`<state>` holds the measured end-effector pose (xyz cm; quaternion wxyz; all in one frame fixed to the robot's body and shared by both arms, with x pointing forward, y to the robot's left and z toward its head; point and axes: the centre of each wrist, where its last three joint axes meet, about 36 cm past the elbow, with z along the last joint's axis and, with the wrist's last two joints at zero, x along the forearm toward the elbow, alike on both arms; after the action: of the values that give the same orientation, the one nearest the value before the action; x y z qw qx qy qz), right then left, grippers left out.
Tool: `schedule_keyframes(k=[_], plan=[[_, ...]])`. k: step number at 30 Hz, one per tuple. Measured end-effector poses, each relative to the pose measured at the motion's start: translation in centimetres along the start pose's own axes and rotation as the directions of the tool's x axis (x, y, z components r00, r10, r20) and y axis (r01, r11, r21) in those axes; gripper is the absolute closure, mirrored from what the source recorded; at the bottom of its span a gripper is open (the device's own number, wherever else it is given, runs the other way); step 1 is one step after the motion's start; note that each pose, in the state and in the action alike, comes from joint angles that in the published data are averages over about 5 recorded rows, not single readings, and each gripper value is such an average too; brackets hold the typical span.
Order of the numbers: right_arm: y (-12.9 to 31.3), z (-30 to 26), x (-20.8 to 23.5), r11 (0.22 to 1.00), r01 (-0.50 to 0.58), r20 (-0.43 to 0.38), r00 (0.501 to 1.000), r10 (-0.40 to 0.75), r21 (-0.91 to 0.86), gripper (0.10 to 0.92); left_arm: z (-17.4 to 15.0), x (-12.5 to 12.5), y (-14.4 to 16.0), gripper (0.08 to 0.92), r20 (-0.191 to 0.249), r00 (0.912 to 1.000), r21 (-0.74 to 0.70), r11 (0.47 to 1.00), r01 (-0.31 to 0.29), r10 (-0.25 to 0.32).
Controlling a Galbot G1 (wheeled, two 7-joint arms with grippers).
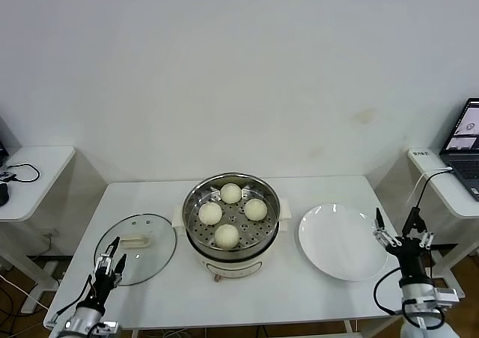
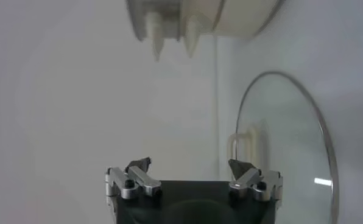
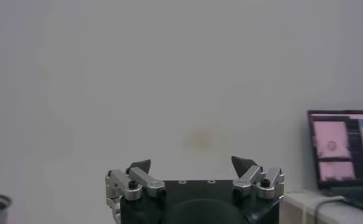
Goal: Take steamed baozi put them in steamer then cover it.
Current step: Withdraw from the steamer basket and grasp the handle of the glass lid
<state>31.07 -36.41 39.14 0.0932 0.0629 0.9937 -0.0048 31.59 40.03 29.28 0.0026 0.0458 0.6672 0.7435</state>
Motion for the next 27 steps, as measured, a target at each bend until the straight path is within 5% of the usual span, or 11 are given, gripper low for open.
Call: schedule_keyframes(k=[8, 27], plan=[[-0.6, -0.1, 1.8, 0.999, -0.044, -0.015, 0.999, 0.044, 0.011, 0.2, 1.5, -3.3, -1.1, 0.177, 0.0, 0.9999, -0.044, 0.999, -0.014, 0.014], [-0.2, 0.2, 3.5, 0.997, -0.072, -0.039, 0.997, 0.072, 0.004, 0.2, 1.8, -6.6, -1.5, 0.177, 0.01, 0.999, -0.066, 0.997, -0.044, 0.045]])
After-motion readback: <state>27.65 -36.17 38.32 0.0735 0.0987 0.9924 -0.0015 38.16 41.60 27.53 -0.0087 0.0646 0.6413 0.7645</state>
